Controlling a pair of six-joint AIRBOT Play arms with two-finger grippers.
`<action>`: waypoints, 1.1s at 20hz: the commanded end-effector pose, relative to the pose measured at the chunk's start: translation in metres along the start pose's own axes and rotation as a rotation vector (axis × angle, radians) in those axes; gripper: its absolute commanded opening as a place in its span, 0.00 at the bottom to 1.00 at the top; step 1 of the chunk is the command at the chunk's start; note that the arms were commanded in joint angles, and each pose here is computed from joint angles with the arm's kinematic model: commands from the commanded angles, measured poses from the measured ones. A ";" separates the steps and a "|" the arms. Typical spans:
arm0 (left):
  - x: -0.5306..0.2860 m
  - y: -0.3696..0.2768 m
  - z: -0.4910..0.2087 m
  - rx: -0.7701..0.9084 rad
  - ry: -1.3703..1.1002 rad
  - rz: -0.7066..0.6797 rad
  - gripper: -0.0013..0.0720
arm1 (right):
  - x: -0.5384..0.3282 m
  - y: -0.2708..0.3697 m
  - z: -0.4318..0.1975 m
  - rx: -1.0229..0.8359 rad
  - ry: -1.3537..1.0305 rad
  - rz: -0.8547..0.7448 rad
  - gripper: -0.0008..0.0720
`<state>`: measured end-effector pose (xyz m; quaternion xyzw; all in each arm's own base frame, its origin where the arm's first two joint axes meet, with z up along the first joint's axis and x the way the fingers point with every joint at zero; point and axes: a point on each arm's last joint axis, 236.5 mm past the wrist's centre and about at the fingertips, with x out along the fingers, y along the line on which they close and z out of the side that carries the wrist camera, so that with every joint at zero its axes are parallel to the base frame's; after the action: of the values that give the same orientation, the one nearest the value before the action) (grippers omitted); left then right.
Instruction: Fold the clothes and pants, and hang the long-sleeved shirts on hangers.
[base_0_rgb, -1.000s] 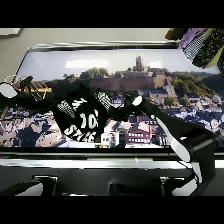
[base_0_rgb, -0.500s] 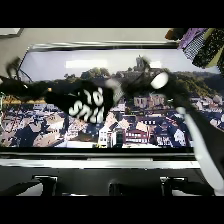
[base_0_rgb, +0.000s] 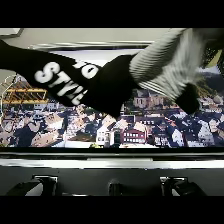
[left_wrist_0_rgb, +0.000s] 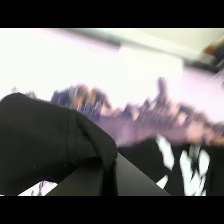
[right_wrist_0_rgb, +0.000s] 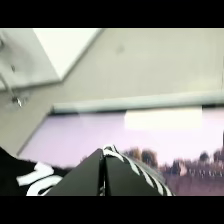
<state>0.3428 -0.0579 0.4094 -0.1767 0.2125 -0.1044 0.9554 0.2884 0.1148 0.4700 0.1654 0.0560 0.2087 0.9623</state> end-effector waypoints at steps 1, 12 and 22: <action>-0.084 -0.033 0.020 0.056 -0.175 -0.041 0.07 | -0.116 0.020 0.049 -0.027 -0.236 -0.024 0.06; -0.025 0.032 0.016 0.009 -0.161 0.141 0.07 | 0.014 -0.101 0.029 -0.073 -0.114 -0.405 0.06; 0.273 0.147 -0.206 -0.379 0.506 0.161 0.07 | 0.233 -0.234 -0.260 0.019 0.604 -0.529 0.06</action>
<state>0.4927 -0.0327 0.1678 -0.2470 0.3916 -0.0101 0.8863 0.5284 0.0772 0.2325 0.0882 0.2708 -0.0030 0.9586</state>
